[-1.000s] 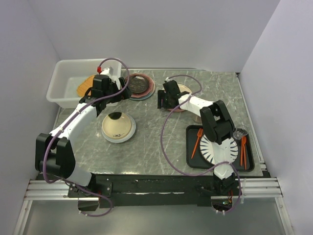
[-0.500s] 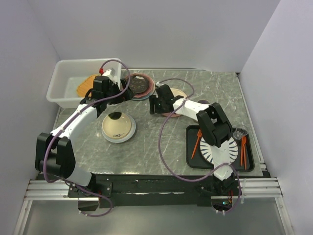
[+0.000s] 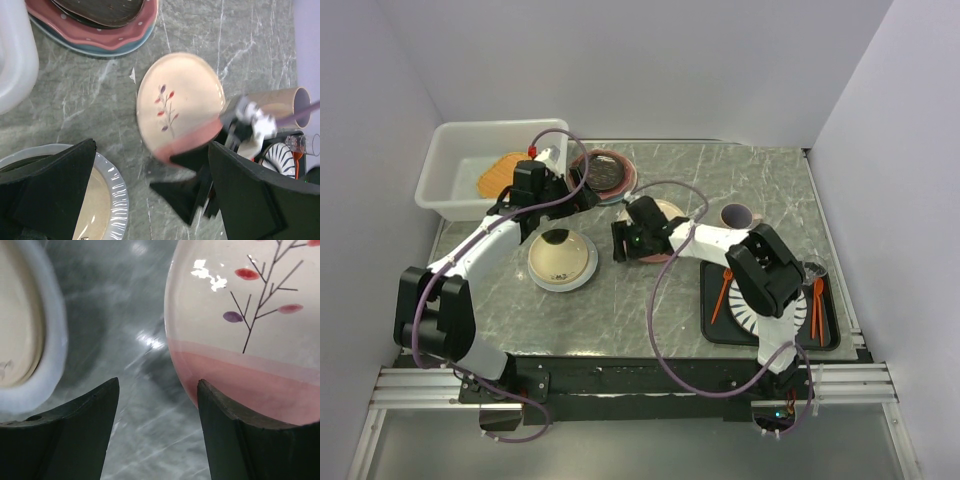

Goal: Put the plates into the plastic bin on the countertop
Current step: Move the plate to the center of the board, then pick up the plate at the center of the board.

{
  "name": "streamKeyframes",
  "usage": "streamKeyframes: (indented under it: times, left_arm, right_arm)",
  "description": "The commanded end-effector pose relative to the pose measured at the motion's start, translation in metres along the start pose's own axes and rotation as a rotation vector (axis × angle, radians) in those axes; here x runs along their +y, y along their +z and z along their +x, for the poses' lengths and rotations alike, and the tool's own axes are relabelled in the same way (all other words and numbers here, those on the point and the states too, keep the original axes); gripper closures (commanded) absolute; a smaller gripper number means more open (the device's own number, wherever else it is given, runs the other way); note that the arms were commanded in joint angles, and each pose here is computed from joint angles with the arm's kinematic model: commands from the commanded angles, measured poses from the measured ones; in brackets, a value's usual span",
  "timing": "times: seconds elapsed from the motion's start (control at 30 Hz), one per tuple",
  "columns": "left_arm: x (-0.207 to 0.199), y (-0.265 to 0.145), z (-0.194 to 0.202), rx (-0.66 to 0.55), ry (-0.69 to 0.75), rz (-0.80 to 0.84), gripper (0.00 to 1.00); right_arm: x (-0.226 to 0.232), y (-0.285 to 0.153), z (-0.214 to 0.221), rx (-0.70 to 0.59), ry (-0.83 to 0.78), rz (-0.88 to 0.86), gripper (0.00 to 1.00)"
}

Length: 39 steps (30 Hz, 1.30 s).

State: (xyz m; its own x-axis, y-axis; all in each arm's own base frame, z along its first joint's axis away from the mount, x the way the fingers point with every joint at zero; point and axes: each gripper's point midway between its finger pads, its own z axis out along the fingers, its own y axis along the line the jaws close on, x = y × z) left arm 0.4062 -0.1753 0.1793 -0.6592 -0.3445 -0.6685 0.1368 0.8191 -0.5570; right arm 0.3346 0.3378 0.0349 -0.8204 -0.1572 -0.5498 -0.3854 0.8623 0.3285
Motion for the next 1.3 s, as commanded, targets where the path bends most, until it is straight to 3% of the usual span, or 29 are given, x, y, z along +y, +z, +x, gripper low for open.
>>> streamKeyframes:
  times: [0.0, 0.33, 0.57, 0.8, 1.27]
  left_arm:
    - [-0.010, 0.003, -0.005, -0.019, 0.003, 0.052, 0.01]
    - [-0.008, 0.012, 0.009, 0.033, 0.021, 0.072, 0.01]
    - [-0.010, 0.031, 0.034, 0.122, 0.058, 0.079, 0.01]
    - [-0.014, 0.058, 0.066, 0.214, 0.065, 0.069, 0.01]
    - [-0.004, 0.078, 0.090, 0.265, 0.063, 0.013, 0.01]
  right_arm:
    - [0.026, -0.015, 0.068, 0.183, 0.007, -0.037, 0.29]
    - [0.003, -0.077, 0.016, -0.131, 0.101, 0.029, 0.22]
    - [-0.057, -0.122, -0.007, -0.314, 0.274, 0.055, 0.18]
    - [-0.084, -0.109, 0.018, -0.259, 0.351, 0.068, 0.19]
    - [-0.119, -0.081, 0.007, -0.327, 0.477, 0.066, 0.23]
